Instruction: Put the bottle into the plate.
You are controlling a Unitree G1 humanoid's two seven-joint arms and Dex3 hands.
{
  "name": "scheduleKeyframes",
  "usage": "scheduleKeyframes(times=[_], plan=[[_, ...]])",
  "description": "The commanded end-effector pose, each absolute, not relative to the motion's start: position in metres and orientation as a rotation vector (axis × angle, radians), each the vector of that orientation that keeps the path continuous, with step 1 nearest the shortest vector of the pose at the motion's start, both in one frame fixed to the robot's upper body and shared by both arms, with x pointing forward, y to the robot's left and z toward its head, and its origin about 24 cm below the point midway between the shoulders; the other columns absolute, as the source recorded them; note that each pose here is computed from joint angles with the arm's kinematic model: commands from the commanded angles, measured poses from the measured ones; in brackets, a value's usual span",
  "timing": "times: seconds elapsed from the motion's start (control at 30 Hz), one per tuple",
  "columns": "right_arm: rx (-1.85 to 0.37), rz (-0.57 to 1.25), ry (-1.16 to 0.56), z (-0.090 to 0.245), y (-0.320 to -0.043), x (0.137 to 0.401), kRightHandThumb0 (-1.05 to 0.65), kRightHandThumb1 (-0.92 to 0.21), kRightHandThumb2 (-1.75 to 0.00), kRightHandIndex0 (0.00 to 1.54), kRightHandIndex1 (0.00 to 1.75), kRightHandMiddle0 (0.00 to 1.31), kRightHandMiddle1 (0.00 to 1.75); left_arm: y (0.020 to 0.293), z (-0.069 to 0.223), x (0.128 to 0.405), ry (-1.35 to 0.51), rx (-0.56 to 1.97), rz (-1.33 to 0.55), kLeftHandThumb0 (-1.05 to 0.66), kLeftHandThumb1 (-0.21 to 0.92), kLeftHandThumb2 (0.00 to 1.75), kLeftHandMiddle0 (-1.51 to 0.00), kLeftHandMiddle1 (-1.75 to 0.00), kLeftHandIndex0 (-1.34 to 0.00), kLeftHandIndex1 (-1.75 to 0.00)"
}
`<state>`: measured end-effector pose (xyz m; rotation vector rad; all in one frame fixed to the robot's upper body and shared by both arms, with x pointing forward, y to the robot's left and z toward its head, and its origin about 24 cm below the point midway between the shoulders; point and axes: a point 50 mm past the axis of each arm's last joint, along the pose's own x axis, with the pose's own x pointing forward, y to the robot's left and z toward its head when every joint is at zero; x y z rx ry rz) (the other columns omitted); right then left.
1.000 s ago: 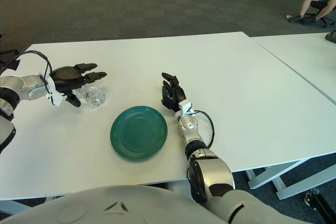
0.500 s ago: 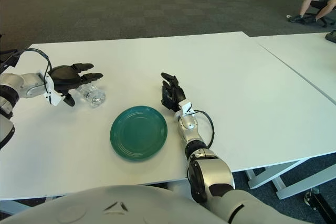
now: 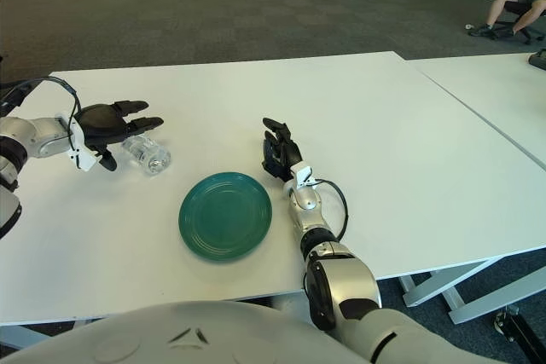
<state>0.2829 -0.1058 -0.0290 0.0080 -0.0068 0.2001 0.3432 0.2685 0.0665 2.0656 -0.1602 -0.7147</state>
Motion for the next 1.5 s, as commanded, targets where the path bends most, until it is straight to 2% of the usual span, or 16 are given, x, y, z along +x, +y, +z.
scheduleKeyframes(times=[0.0, 0.3, 0.9, 1.47], plan=[[0.008, 0.177, 0.086, -0.049, -0.112, 0.267, -0.71, -0.92, -0.82, 0.25, 0.01, 0.0, 0.66, 0.263, 0.078, 0.352, -0.211, 2.081, -0.668, -1.02, 0.88, 0.02, -0.11, -0.01, 0.0, -0.12], [0.008, 0.174, 0.084, -0.049, -0.113, 0.266, -0.7, -0.92, -0.82, 0.25, 0.01, 0.0, 0.67, 0.26, 0.079, 0.354, -0.221, 2.055, -0.624, -1.0, 0.88, 0.02, -0.15, -0.02, 0.0, -0.19], [0.01, 0.167, 0.076, -0.049, -0.115, 0.265, -0.72, -0.92, -0.81, 0.25, 0.0, 0.0, 0.66, 0.245, 0.062, 0.355, -0.21, 2.034, -0.609, -1.0, 0.86, 0.01, -0.16, -0.01, 0.0, -0.27], [-0.003, 0.153, 0.075, -0.049, -0.117, 0.264, -0.71, -0.92, -0.83, 0.25, 0.0, 0.0, 0.65, 0.235, 0.048, 0.354, -0.165, 2.046, -0.659, -1.02, 0.88, 0.01, -0.15, 0.0, 0.0, -0.2]])
